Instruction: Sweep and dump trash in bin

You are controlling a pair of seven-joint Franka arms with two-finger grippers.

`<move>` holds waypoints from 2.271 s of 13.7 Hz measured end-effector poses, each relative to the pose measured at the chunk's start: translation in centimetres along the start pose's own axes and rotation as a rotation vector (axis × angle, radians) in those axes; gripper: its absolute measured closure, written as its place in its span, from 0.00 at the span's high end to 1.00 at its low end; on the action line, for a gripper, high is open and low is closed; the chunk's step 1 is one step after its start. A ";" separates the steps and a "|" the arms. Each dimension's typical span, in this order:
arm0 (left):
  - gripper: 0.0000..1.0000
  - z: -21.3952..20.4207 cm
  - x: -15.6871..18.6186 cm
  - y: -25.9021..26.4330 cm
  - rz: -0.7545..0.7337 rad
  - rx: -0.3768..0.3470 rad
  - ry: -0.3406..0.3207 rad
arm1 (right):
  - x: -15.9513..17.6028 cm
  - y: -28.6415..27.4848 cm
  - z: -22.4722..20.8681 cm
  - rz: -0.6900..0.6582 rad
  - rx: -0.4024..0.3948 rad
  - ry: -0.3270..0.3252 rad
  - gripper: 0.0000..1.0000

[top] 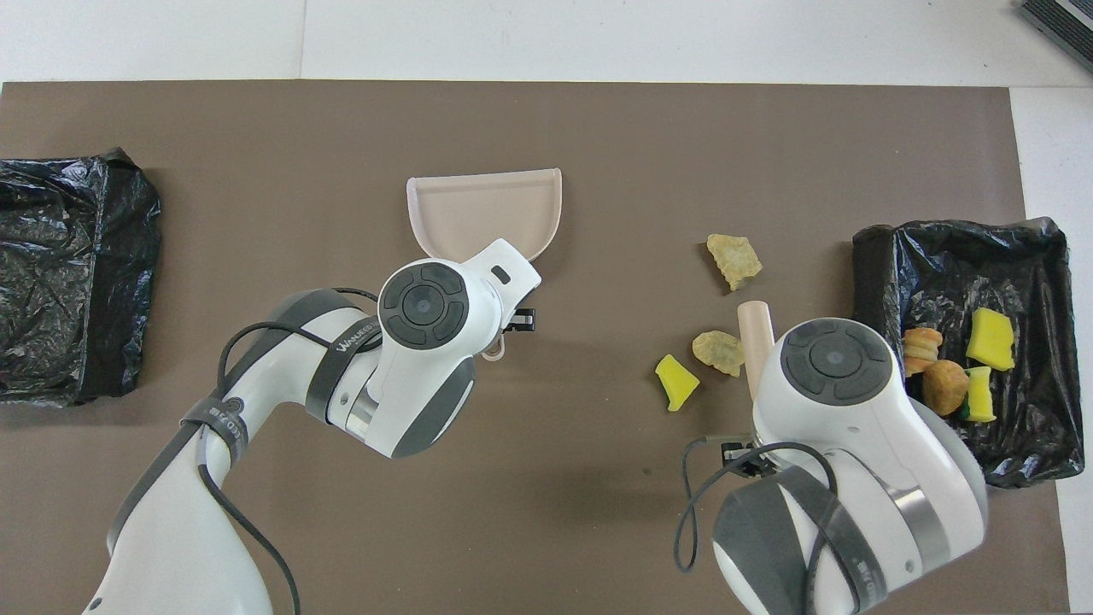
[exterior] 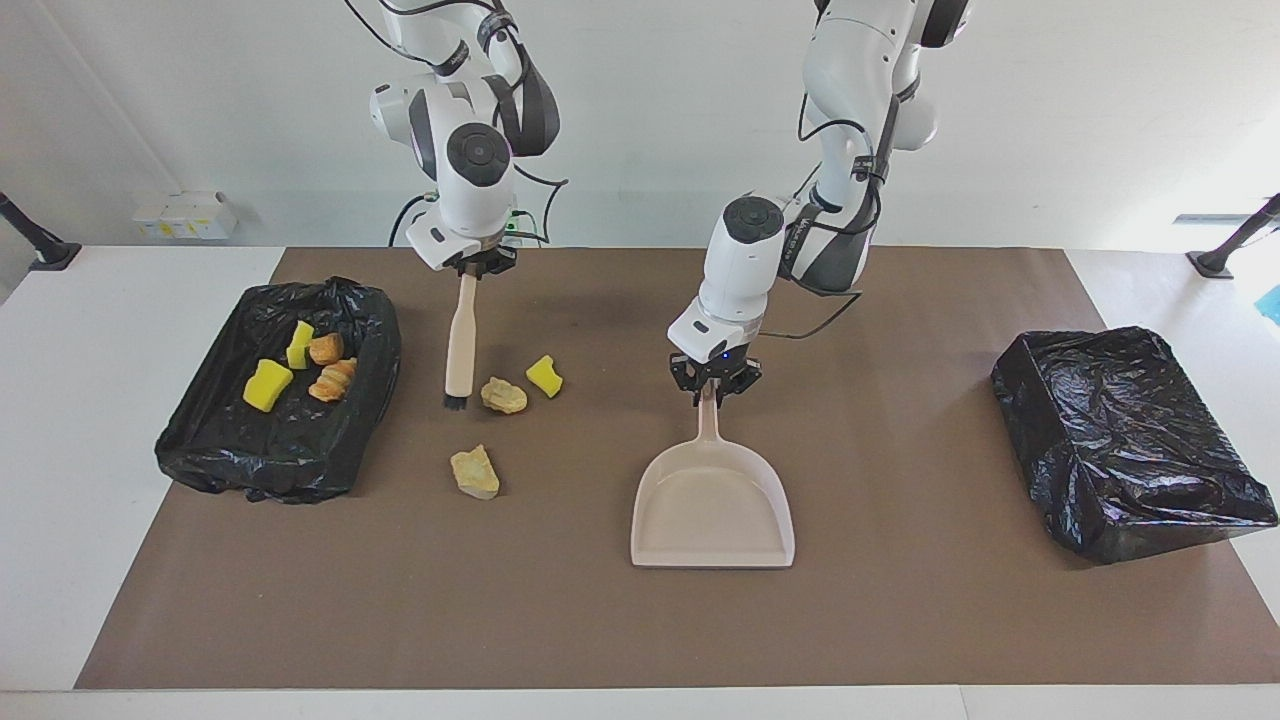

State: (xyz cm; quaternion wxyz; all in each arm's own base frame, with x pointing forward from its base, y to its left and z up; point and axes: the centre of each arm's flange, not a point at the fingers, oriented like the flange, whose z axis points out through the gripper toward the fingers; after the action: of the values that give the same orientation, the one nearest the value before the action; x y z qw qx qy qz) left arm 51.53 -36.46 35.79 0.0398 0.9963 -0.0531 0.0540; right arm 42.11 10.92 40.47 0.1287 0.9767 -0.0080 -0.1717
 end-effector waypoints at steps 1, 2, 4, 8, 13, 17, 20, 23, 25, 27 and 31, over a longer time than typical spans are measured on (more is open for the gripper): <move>0.32 0.0 0.0 0.0 0.001 0.000 0.000 | 0.2 1.1 1.0 -0.021 0.012 -0.002 0.27; 0.32 0.0 0.0 0.0 0.005 0.000 0.001 | 0.3 2.2 2.0 -0.037 0.023 -0.008 0.27; 0.32 -0.2 0.3 -0.4 0.021 0.001 0.004 | 0.1 2.5 3.7 -0.052 0.025 -0.024 0.27; 0.32 -0.6 0.8 -1.3 0.019 0.005 0.009 | -1.1 -2.3 4.2 -0.135 0.045 -0.005 0.27; 0.32 -1.2 2.4 -3.9 -0.019 0.008 0.021 | -0.7 -4.6 3.8 -0.113 0.226 0.021 0.27; 0.32 -1.9 2.9 -4.8 -0.024 0.016 0.011 | -0.5 -8.5 2.3 -0.104 0.369 0.043 0.27; 0.32 -5.3 4.9 -9.0 0.098 0.042 -0.032 | -1.0 -10.1 -1.2 -0.083 0.301 0.081 0.27; 0.32 -9.1 5.4 -14.5 0.311 0.026 -0.096 | -0.6 -8.0 -5.4 -0.090 0.104 0.157 0.27; 0.32 -10.4 5.0 -17.4 0.476 0.012 -0.144 | 0.2 -5.9 -5.8 -0.113 -0.031 0.202 0.27; 0.32 -10.6 4.7 -18.8 0.644 -0.009 -0.182 | 2.8 -2.1 -5.3 -0.189 -0.088 0.225 0.27; 0.32 -9.5 3.1 -19.3 0.926 -0.051 -0.235 | 10.1 6.5 -4.7 -0.299 -0.148 0.241 0.27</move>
State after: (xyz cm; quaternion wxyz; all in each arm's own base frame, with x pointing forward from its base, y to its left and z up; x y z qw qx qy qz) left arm 55.76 -16.82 44.14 0.0296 0.8661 -0.4967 -0.0483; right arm 53.36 5.17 43.01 0.1732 0.9684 0.1650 -0.0709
